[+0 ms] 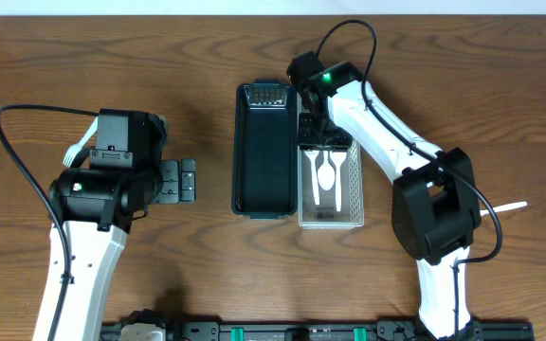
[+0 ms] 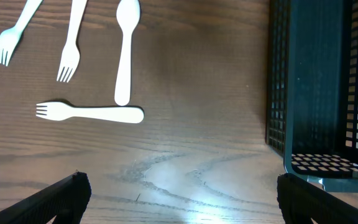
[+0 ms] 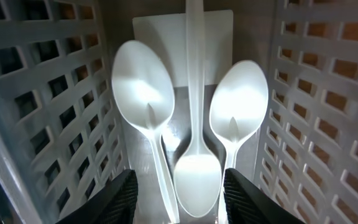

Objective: Pack container
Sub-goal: 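Lower the spoon into the white basket and release, then grasp the last white spoon at the right edge with right gripper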

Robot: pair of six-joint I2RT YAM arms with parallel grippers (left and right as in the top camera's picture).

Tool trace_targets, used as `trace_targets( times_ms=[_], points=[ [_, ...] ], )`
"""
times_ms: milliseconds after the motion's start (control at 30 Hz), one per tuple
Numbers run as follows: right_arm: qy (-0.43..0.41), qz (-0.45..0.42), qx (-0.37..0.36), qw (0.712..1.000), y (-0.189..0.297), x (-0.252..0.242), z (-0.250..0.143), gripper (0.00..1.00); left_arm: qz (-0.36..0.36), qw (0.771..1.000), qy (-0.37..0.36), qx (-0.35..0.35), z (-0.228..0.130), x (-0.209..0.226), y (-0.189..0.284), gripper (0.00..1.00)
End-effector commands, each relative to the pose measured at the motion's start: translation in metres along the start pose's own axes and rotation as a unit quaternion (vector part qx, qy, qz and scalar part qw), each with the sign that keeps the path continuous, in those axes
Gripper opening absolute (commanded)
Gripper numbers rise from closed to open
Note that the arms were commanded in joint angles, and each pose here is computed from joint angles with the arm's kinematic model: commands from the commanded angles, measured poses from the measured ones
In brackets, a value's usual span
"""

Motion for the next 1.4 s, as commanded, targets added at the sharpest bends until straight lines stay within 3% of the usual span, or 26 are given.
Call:
trace_targets(
  times_ms=[0, 133, 300, 333, 433, 500, 633, 933, 1367],
  points=[
    [0.000, 0.009, -0.046, 0.999, 0.032, -0.010, 0.020, 0.47, 0.005, 1.000, 0.003, -0.004, 0.004, 0.002, 0.003, 0.99],
    [-0.048, 0.005, -0.116, 0.992, 0.097, -0.044, 0.041, 0.49, 0.005, 1.000, 0.003, -0.004, 0.004, 0.002, 0.003, 0.98],
    [-0.248, 0.006, -0.182, 0.952, 0.177, -0.135, 0.040, 0.51, 0.005, 1.000, 0.003, -0.003, 0.004, 0.002, 0.003, 0.98],
    [-0.296, 0.006, -0.183, 0.938, 0.186, -0.156, 0.033, 0.55, 0.005, 1.000, 0.003, -0.003, 0.003, 0.002, 0.003, 0.98],
    [-0.432, -0.007, -0.157, 0.888, 0.199, -0.211, 0.007, 0.88, 0.005, 1.000, 0.003, -0.003, 0.003, 0.002, 0.003, 0.98],
    [-0.511, -0.029, -0.123, 0.851, 0.199, -0.243, -0.015, 0.97, 0.005, 1.000, 0.003, -0.003, 0.004, 0.002, 0.003, 0.98],
    [-0.587, -0.062, -0.071, 0.804, 0.186, -0.283, -0.038, 0.99, 0.005, 1.000, 0.003, -0.003, 0.004, 0.002, 0.003, 0.98],
    [-0.646, -0.085, 0.022, 0.758, 0.091, -0.326, -0.064, 0.99, 0.005, 1.000, 0.003, -0.003, 0.003, 0.002, 0.003, 0.98],
    [-0.613, -0.078, 0.047, 0.785, -0.009, -0.345, -0.094, 0.96, 0.005, 1.000, 0.003, -0.003, 0.004, 0.002, 0.003, 0.98]
  ],
)
Point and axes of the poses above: each gripper's point midway between its finger pads, its own y axis back along the fingers, its own x axis along the line the jaws close on, z = x × y, the point moved 4 cm from there along y, back along the fingers, and after that the axes turned 2 degrees about y, right-handed, at the moved point
